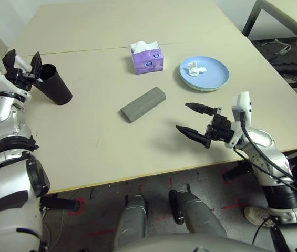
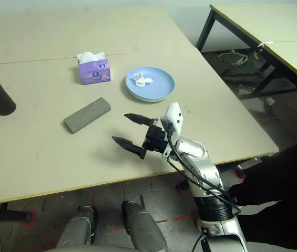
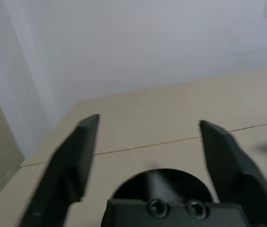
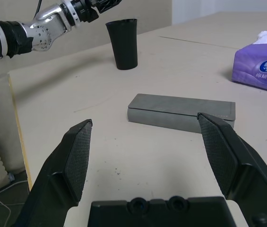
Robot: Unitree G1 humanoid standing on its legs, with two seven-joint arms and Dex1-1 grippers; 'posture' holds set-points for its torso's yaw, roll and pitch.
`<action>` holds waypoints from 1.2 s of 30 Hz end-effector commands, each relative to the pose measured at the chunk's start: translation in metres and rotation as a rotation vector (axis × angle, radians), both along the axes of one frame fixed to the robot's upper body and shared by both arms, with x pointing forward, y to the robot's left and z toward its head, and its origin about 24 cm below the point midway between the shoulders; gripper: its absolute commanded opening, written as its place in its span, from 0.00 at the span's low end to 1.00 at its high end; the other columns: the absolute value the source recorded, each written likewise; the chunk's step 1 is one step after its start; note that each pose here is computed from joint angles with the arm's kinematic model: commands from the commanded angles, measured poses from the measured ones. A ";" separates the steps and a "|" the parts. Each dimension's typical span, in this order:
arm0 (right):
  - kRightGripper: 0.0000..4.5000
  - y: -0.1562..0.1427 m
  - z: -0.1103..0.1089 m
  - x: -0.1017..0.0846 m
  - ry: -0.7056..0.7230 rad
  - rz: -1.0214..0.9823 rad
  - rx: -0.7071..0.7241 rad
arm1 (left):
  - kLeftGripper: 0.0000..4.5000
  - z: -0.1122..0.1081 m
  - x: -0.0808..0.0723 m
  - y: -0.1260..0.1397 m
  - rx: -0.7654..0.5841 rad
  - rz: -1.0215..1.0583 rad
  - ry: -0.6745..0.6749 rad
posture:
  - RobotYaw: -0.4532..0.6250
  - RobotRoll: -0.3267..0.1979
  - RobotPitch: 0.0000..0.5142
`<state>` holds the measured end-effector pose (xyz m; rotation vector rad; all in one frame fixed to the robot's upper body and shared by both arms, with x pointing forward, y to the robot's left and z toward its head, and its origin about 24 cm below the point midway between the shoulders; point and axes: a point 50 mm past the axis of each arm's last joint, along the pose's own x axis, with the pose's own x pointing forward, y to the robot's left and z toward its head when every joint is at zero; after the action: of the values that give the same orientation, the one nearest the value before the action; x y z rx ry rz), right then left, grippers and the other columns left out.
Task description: Organize and tidy the items on the table.
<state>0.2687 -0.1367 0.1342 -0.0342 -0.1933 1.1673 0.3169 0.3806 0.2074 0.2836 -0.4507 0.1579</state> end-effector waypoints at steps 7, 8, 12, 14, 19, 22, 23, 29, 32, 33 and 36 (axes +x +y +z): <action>1.00 0.001 0.002 0.002 -0.004 0.004 0.006 | 0.99 -0.004 -0.010 0.007 -0.030 -0.037 -0.017 | 0.30 0.62 0.35; 1.00 -0.002 0.002 0.002 -0.008 -0.011 0.002 | 0.99 -0.008 -0.013 0.008 -0.041 -0.068 0.002 | 0.30 0.62 0.35; 1.00 -0.021 0.002 0.012 -0.051 -0.148 0.003 | 0.99 -0.026 -0.034 0.018 -0.049 -0.106 0.061 | 0.30 0.62 0.36; 1.00 -0.039 0.005 0.021 -0.074 -0.267 0.036 | 0.99 -0.031 -0.055 0.030 -0.087 -0.086 0.049 | 0.31 0.62 0.37; 1.00 -0.095 0.013 0.035 -0.161 -0.577 0.078 | 0.99 -0.038 -0.112 0.051 -0.166 -0.006 0.027 | 0.34 0.62 0.37; 1.00 -0.130 0.007 0.036 -0.179 -0.771 0.061 | 0.99 -0.048 -0.130 0.046 -0.178 0.005 0.069 | 0.35 0.62 0.38; 1.00 -0.140 0.005 0.036 -0.179 -0.828 0.064 | 0.99 -0.052 -0.133 0.043 -0.183 0.005 0.085 | 0.35 0.62 0.38; 1.00 -0.180 -0.016 0.028 -0.171 -1.024 0.030 | 0.99 -0.081 -0.132 0.014 -0.189 -0.059 0.224 | 0.35 0.62 0.38; 1.00 -0.183 -0.021 0.024 -0.185 -1.015 0.002 | 0.99 -0.091 -0.128 0.004 -0.189 -0.092 0.284 | 0.35 0.62 0.39; 1.00 -0.184 -0.022 0.023 -0.190 -1.015 -0.002 | 0.99 -0.094 -0.127 0.002 -0.181 -0.098 0.304 | 0.35 0.62 0.39; 1.00 -0.182 -0.025 0.020 -0.210 -1.000 -0.028 | 0.99 -0.099 -0.124 0.002 -0.190 -0.091 0.335 | 0.34 0.62 0.40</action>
<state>0.2921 -0.3182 0.1152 -0.2241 -0.3183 0.1526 0.1943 0.3809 0.1144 0.0983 -0.1565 0.0498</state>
